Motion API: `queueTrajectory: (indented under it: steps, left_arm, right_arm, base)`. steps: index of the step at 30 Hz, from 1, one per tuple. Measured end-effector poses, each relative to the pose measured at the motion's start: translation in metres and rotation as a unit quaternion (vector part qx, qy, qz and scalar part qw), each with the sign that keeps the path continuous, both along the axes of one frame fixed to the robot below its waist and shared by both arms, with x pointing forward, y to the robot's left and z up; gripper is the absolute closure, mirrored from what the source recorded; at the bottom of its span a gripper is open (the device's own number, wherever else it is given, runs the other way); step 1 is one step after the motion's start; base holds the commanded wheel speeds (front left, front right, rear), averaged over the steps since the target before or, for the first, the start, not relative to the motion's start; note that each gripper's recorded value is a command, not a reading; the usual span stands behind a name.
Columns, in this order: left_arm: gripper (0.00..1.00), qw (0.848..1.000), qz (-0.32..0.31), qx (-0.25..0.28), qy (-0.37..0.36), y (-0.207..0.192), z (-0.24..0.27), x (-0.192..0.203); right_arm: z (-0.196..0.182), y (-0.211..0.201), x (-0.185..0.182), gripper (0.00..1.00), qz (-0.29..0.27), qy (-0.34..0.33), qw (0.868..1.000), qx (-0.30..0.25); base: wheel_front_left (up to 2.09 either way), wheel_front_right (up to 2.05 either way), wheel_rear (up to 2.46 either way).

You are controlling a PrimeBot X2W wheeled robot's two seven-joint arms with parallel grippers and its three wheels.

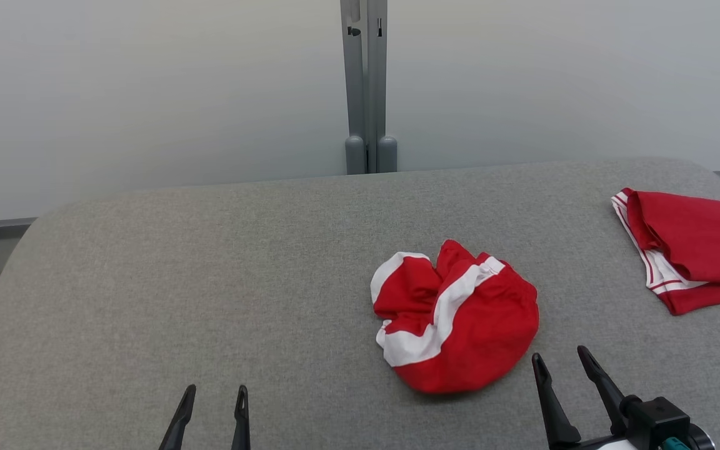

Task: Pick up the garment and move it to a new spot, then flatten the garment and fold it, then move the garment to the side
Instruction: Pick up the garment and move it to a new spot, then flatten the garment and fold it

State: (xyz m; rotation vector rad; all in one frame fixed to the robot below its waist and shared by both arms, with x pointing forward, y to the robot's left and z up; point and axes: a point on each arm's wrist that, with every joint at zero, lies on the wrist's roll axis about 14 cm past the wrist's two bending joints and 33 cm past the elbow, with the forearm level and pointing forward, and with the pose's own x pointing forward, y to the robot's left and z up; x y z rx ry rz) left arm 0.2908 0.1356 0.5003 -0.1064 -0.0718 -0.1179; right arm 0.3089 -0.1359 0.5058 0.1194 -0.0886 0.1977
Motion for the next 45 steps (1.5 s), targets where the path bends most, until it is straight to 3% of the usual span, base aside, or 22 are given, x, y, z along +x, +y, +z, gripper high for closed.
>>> queueTrajectory:
  steps: [39, 45]
  left_arm:
    - [0.0, 0.999, -0.028, 0.013, 0.009, -0.015, -0.006, 0.005]
    - [0.0, 0.998, -0.062, 0.017, -0.001, -0.032, 0.0, 0.016]
  right_arm:
    - [-0.006, -0.003, 0.0, 0.0, -0.004, 0.01, 1.0, -0.004]
    - [-0.007, -0.004, 0.002, 0.0, -0.005, 0.013, 1.0, -0.005]
  base:
    - [0.0, 0.0, 0.0]
    - [0.0, 0.0, 0.0]
